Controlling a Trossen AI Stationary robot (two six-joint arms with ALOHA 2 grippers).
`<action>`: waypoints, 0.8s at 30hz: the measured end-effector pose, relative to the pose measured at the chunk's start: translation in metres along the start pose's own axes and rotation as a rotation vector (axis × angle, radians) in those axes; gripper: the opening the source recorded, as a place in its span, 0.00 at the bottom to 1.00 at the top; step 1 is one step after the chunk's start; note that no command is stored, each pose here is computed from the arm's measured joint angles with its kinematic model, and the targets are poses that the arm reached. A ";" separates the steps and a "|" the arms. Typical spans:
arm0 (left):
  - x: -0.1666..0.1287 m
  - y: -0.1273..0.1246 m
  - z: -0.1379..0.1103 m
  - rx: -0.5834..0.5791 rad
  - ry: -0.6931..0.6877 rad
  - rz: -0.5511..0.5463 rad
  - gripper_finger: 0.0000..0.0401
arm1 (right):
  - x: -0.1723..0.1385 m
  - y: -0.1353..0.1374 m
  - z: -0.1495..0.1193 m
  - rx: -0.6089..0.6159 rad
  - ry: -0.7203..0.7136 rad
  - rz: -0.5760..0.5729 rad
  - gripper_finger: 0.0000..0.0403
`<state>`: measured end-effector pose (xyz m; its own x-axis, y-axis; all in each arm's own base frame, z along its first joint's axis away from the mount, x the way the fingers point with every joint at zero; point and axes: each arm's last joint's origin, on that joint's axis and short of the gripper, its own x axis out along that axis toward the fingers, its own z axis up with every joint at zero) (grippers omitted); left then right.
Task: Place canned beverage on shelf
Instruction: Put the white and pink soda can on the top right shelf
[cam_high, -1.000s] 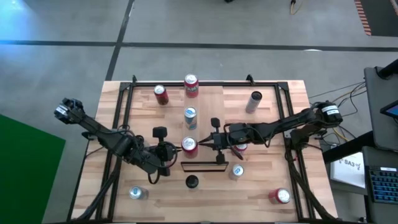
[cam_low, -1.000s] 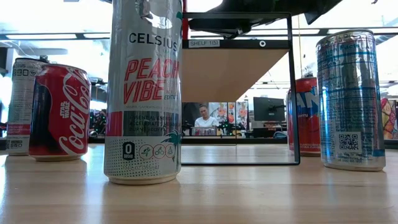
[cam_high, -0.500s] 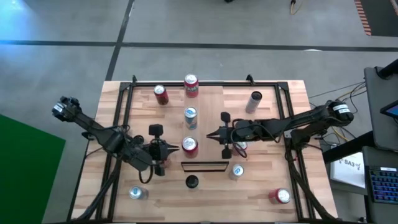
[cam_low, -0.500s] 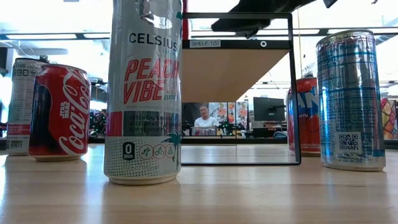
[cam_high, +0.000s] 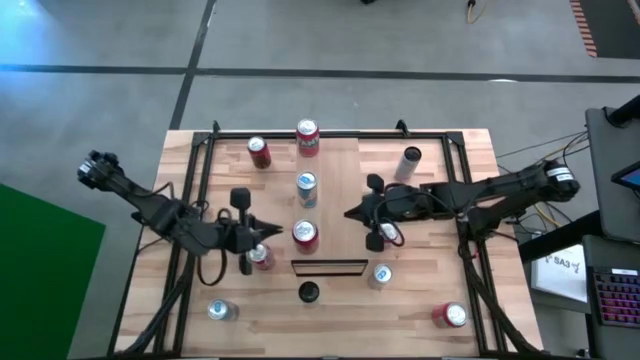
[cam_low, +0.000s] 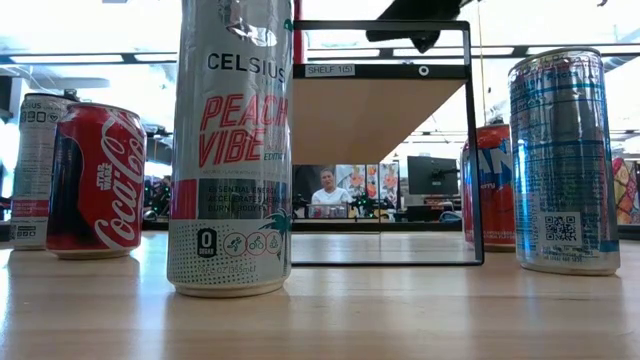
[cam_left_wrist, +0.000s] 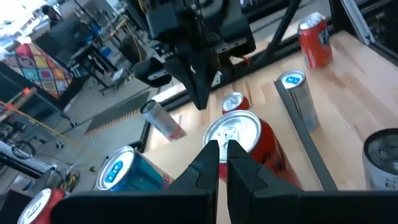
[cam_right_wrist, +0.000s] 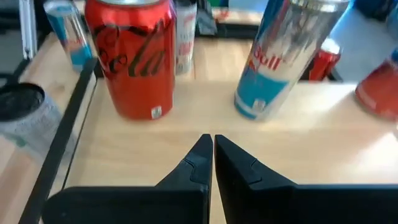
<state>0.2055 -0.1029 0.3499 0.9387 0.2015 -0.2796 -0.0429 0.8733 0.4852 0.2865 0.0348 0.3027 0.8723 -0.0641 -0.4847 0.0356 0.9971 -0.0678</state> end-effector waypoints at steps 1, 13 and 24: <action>0.000 0.001 -0.001 -0.005 -0.012 0.004 0.00 | 0.000 0.000 0.001 -0.004 0.037 -0.001 0.02; -0.002 0.010 -0.030 -0.069 -0.192 0.095 0.00 | -0.021 -0.004 0.015 0.051 0.331 -0.028 0.02; -0.007 0.028 -0.044 -0.090 -0.231 0.192 0.00 | -0.046 -0.022 0.012 0.159 0.534 -0.205 0.02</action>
<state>0.1831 -0.0607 0.3288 0.9630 0.2694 0.0108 -0.2474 0.8671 0.4323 0.2518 0.0160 0.3365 0.4755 -0.2277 -0.8497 0.2861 0.9534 -0.0954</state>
